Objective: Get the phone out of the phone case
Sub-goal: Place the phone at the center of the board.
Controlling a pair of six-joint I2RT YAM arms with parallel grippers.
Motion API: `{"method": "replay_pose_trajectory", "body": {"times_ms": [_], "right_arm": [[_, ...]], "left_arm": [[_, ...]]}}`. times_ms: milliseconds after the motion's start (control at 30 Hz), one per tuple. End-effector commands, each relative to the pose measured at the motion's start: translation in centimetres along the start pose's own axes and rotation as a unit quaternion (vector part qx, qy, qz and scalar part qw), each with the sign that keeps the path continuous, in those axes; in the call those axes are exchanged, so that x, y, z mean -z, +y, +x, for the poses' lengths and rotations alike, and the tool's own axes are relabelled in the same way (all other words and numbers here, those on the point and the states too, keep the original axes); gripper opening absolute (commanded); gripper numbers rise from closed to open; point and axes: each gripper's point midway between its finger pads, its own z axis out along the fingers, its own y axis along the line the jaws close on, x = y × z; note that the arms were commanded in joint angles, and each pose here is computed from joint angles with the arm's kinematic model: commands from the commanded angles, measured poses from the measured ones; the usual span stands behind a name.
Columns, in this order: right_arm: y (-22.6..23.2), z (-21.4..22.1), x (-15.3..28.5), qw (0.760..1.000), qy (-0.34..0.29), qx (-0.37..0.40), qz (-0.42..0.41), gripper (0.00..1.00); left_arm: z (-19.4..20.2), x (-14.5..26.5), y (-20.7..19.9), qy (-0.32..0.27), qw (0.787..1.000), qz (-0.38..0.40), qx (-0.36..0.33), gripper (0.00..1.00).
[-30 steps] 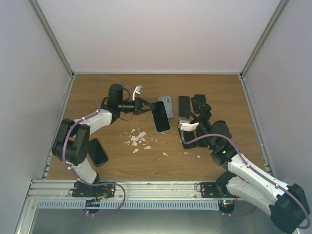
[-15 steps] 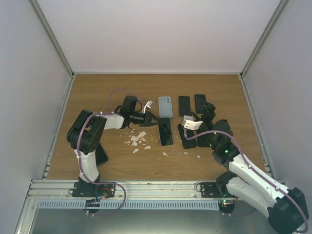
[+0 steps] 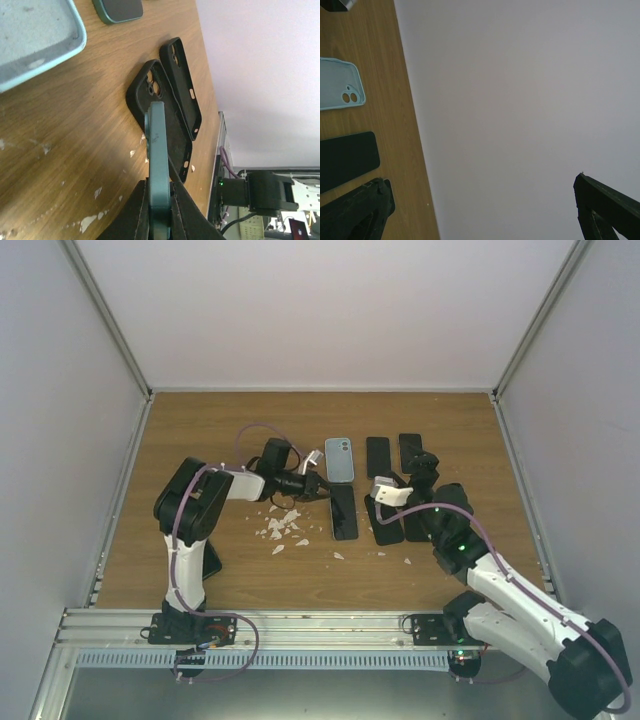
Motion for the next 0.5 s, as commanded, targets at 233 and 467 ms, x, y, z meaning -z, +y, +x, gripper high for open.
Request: {"method": "replay_pose_trajectory", "body": {"times_ms": [233,467], "right_arm": [[-1.3,-0.2,-0.4,1.0,-0.003,-0.018,0.007,1.0],[-1.5,-0.3,-0.4,1.0,-0.003,-0.019,0.007,1.0]], "left_arm": [[-0.9,-1.1,0.1,0.011,0.999,-0.004,-0.046,0.1],[-0.2,-1.5,1.0,0.026,0.999,-0.019,-0.043,0.16]]}}
